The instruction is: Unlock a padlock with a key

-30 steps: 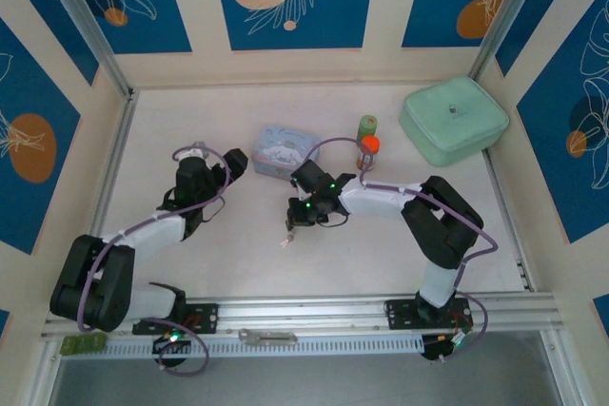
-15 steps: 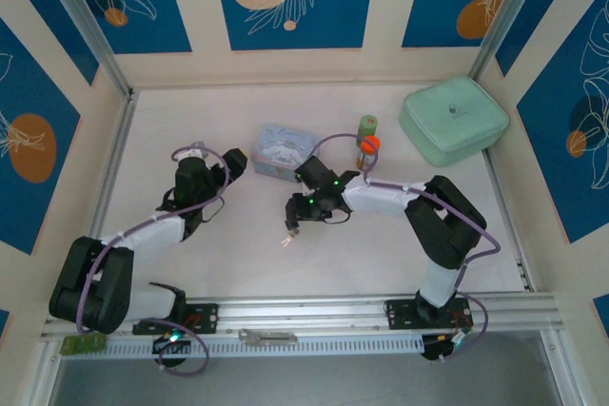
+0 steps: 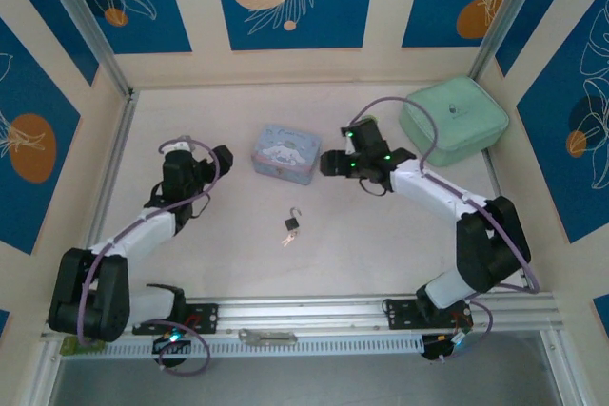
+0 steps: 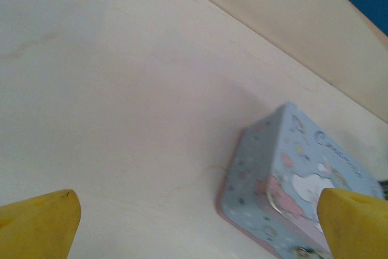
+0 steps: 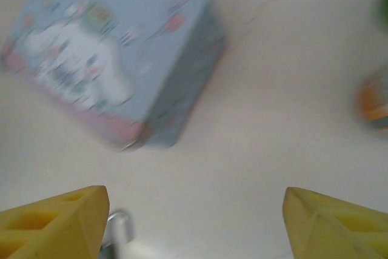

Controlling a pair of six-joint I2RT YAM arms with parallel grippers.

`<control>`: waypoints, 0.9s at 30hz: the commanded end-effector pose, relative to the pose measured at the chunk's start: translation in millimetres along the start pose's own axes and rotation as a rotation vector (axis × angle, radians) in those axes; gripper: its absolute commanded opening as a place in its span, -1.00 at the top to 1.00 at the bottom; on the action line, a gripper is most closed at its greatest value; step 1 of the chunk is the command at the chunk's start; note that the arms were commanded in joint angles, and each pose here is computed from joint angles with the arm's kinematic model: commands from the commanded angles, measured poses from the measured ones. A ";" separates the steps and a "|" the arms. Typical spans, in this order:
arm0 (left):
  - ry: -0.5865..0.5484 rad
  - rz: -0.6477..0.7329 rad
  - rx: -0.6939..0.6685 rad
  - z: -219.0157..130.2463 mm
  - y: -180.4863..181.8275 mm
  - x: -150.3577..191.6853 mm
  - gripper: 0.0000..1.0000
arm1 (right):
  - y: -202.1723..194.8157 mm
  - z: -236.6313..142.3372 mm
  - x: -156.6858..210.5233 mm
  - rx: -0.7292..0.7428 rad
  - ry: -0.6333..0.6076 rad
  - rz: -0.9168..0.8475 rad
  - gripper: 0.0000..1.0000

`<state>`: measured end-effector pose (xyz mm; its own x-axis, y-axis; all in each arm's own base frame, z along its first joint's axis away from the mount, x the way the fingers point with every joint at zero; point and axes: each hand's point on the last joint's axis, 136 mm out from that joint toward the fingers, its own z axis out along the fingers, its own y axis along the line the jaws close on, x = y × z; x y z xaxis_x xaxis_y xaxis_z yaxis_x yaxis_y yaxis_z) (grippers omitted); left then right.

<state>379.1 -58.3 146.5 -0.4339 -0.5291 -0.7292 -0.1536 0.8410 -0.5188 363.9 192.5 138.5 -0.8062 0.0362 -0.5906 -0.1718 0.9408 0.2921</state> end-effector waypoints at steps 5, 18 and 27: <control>-0.078 0.186 -0.175 -7.6 38.1 -30.7 -0.99 | -109.7 -16.6 -50.4 0.284 -0.201 -0.008 -0.52; -0.117 0.455 -0.316 1.3 63.6 -37.1 -0.99 | -182.4 3.6 -38.6 0.380 -0.338 -0.074 -0.52; -0.094 0.562 -0.385 16.6 78.2 -32.6 -0.99 | -187.6 -0.4 -22.4 0.346 -0.455 -0.057 -0.89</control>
<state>388.8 13.4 109.7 -0.5042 -0.0417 -0.8626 -0.2200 0.9721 0.0816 415.8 14.7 94.6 -0.4949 0.0615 -0.8668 0.0654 0.9973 0.0335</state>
